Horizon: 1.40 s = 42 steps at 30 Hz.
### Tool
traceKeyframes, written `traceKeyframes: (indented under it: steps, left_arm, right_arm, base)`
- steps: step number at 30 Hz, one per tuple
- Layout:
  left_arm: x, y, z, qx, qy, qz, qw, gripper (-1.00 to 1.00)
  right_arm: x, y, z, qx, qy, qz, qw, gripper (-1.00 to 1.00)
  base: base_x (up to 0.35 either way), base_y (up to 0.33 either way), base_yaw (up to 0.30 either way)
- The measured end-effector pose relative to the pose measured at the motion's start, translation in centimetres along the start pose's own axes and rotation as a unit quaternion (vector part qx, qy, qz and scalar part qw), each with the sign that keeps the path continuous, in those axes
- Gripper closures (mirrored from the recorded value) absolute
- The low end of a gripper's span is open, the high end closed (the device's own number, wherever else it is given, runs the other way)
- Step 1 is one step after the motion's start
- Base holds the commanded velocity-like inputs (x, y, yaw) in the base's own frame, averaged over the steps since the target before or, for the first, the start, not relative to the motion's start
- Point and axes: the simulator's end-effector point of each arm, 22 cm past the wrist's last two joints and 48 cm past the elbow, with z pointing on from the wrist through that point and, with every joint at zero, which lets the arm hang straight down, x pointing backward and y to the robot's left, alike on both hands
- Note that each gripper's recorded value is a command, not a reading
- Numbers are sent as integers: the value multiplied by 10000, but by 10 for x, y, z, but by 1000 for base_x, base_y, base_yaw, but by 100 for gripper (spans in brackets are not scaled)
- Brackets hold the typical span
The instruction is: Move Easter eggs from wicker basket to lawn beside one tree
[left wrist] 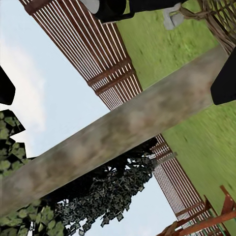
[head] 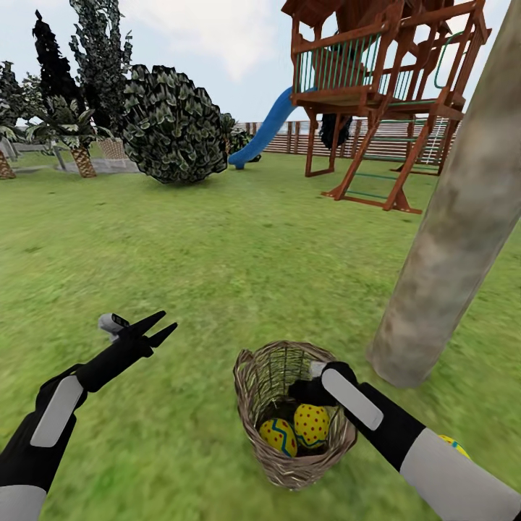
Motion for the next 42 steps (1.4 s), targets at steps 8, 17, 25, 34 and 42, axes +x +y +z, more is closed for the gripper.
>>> traceKeyframes:
  steps: [8, 17, 25, 34, 42]
  left_arm:
    - [1, 0, 1, 5, 3, -4, 10000, -100]
    - [0, -4, 1, 24, 1, 27, 10000, -100]
    - [1, 3, 0, -13, 2, -9, 10000, -100]
    - [1, 31, -8, -215, -193, -44, 9996, -100]
    - [3, 37, -10, -251, -198, -97, 9994, -100]
  right_arm:
    - [11, -22, 13, 243, 200, 146, 9994, -100]
    - [10, -17, 10, 216, 186, 161, 9995, -100]
    - [25, -50, 26, 729, 368, 322, 9961, -100]
    - [30, -75, 47, 1223, 287, 285, 9917, -100]
    - [12, -24, 43, 684, 172, 334, 9970, -100]
  base:
    - [56, 30, -34]
    - [198, 130, -176]
    - [9, 6, -11]
    - [0, 0, 0]
    - [0, 0, 0]
